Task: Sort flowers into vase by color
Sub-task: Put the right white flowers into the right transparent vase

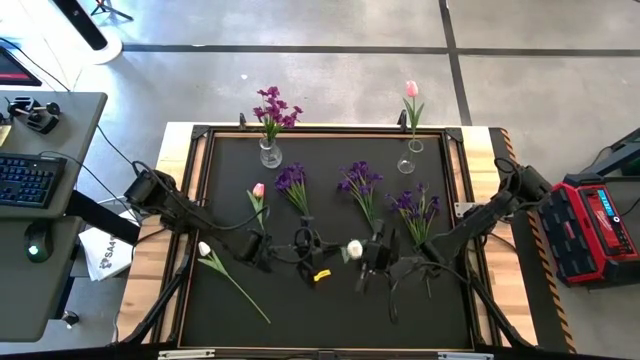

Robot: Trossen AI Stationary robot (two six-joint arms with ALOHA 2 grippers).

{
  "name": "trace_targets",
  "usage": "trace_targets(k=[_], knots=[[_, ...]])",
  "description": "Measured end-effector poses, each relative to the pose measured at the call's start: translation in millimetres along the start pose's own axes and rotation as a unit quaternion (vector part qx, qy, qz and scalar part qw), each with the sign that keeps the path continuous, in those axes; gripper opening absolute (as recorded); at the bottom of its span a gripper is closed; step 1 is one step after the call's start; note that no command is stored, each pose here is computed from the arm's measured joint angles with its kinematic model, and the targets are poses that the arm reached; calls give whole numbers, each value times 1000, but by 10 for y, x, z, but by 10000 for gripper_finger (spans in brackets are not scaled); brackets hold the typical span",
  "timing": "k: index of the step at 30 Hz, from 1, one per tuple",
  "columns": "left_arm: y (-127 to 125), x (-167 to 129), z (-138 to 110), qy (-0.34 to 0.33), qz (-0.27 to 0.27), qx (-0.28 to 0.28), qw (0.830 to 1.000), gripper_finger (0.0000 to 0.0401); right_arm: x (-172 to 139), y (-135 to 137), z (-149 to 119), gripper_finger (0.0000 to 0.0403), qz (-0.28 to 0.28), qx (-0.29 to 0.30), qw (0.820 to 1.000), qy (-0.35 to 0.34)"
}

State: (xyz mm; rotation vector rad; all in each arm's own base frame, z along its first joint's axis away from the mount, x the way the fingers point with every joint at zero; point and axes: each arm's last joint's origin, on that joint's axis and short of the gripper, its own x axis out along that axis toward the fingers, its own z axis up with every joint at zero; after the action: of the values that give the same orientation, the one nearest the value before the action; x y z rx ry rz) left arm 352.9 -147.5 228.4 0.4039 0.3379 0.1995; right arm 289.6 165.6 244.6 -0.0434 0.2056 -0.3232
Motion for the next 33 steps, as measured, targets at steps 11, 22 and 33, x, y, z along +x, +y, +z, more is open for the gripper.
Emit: trace_targets(k=[11,22,33], knots=[[30,33,-154,64,-2,-30,998,117,-538,-301,285,6,-34,58,998,13],[-7,12,-315,88,-3,-53,995,137,-872,-1311,447,1,-156,111,979,66],[-35,3,-422,68,-21,-81,994,136,-1000,-2077,625,0,-335,93,937,41]])
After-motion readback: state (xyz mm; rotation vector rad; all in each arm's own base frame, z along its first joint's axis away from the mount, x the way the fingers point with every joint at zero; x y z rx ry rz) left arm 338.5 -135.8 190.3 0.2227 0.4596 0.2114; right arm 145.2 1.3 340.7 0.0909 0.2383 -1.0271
